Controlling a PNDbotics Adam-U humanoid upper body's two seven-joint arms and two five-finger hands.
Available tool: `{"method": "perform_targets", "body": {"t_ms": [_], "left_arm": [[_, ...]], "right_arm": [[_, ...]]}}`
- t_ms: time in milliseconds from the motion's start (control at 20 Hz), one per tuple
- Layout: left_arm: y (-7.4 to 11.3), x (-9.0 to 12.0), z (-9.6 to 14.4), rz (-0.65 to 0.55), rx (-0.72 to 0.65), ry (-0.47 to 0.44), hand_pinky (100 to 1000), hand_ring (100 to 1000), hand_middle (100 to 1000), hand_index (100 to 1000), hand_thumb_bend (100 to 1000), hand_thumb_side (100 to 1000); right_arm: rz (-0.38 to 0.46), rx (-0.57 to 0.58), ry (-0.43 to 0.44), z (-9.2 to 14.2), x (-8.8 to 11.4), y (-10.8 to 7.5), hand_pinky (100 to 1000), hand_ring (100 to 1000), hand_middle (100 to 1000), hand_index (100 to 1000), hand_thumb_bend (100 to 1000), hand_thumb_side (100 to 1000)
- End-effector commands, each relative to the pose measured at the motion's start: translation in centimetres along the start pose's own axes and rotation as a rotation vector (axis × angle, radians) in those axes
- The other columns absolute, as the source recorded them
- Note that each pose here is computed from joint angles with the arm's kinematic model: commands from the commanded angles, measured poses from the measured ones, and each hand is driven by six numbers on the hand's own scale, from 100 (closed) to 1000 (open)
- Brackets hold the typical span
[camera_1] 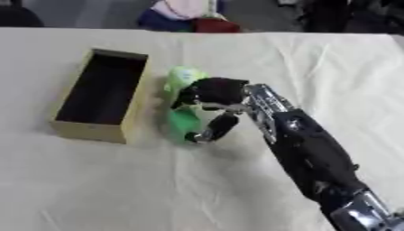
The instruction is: Pick up objects on the table and place them in the box.
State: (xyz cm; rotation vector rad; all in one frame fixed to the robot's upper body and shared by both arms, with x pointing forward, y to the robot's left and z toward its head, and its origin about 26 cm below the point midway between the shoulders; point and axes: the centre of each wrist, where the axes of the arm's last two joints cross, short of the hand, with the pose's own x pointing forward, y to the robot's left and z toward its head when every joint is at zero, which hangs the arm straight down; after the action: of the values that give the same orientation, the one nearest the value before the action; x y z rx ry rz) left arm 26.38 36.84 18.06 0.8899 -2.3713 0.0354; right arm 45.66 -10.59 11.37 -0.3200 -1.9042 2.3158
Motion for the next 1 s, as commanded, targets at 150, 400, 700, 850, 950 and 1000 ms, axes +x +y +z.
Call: {"method": "perform_targets", "body": {"t_ms": [150, 400, 700, 850, 950, 1000], "left_arm": [[0.37, 0.57, -0.8, -0.009, 0.003, -0.037, 730, 642, 710, 857, 100, 787], [0.35, 0.55, -0.76, -0.009, 0.003, -0.035, 730, 641, 711, 857, 100, 787], [0.35, 0.54, -0.72, -0.009, 0.004, -0.034, 730, 640, 711, 857, 100, 787], [0.33, 0.54, -0.71, -0.009, 0.003, -0.033, 730, 640, 711, 857, 100, 787], [0.33, 0.54, -0.71, -0.01, 0.002, -0.034, 730, 640, 711, 857, 100, 787], [0.33, 0.54, -0.72, -0.01, 0.002, -0.034, 731, 640, 711, 856, 100, 787]], "right_arm": [[0.035, 0.008, 0.03, -0.15, 0.0, -1.11, 833, 781, 735, 906, 305, 699], [0.039, 0.011, 0.047, -0.33, 0.17, -1.03, 822, 767, 705, 901, 287, 697], [0.033, 0.004, 0.048, -0.42, 0.28, -0.91, 798, 732, 578, 867, 261, 695], [0.034, -0.001, 0.053, -0.41, 0.34, -0.92, 788, 715, 548, 844, 257, 673], [0.036, -0.001, 0.059, -0.39, 0.35, -0.92, 783, 706, 540, 831, 264, 654], [0.037, 0.001, 0.061, -0.38, 0.34, -0.89, 781, 702, 536, 826, 265, 647]]}}
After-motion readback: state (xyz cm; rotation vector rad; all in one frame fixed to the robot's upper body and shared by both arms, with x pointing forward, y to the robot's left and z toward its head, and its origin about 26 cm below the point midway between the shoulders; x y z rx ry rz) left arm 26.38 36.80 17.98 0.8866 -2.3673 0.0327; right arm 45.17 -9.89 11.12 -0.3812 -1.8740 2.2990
